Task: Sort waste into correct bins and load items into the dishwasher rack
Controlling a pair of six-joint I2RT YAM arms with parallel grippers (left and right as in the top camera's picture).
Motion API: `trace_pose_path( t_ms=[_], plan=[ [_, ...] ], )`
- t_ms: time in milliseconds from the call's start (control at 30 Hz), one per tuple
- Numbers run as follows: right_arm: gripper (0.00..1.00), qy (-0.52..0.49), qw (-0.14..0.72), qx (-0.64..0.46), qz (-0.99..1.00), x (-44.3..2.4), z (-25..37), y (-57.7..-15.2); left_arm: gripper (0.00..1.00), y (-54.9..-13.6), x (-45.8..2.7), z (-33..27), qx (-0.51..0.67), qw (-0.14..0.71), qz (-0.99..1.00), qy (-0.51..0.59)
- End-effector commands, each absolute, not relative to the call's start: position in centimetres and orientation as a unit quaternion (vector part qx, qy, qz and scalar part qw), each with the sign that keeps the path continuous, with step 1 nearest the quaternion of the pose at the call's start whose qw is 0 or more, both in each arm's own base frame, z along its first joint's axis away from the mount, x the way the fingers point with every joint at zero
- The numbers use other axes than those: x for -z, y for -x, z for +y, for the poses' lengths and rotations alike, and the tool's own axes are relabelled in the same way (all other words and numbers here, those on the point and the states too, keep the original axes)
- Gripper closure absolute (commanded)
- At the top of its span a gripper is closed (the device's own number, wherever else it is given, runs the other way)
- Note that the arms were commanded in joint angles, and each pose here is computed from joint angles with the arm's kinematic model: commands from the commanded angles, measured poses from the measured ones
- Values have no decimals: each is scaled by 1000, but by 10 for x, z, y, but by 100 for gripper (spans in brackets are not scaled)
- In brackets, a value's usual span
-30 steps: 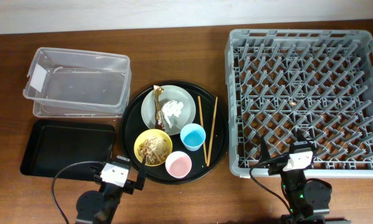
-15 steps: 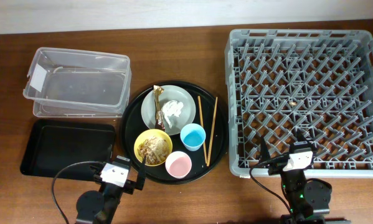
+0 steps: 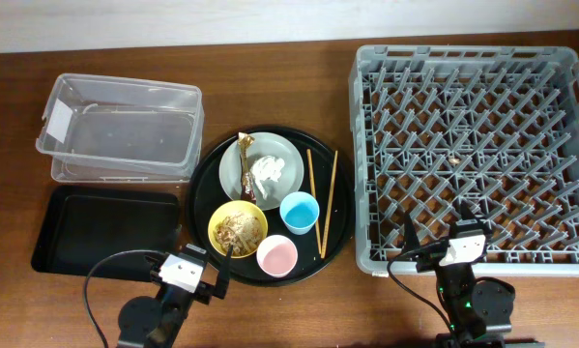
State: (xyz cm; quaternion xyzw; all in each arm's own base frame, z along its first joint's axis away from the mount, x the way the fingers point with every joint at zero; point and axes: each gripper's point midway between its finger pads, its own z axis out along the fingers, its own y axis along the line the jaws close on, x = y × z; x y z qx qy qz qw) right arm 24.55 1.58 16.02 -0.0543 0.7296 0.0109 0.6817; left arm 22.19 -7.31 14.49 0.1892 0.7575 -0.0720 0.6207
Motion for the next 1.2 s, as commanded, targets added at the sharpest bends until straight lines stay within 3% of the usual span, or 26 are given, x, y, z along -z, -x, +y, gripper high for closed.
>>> trace_pose_path(
  t_ms=[0, 333, 500, 633, 700, 867, 1033, 1100, 1167],
  plan=[
    [1, 56, 684, -8, 728, -159, 15, -246, 1, -221, -144, -75, 75, 621, 754, -198],
    [1, 59, 683, -12, 727, -159, 17, -245, 1, -221, -144, -76, 75, 621, 754, -198],
    [1, 110, 654, -235, 711, -168, 82, -225, 1, -219, -156, -86, 99, 638, 733, -216],
    [1, 130, 677, -241, 683, -250, 87, -198, 1, -209, -211, -101, 163, 683, 680, -211],
    [1, 99, 649, -225, 720, -268, 78, -184, 0, -202, -235, -99, 168, 678, 686, -206],
    [1, 78, 545, -207, 809, -318, 72, -154, 0, -195, -286, -105, 195, 536, 794, -210],
    [1, 119, 496, -284, 812, -341, 99, -125, 1, -201, -330, -161, 357, 422, 790, -265],
    [2, 87, 458, -262, 845, -319, 90, -125, 1, -220, -292, -162, 346, 346, 846, -212],
    [1, 14, 411, -186, 892, -288, 59, -133, 4, -254, -227, -169, 234, 280, 910, -198]
  ],
)
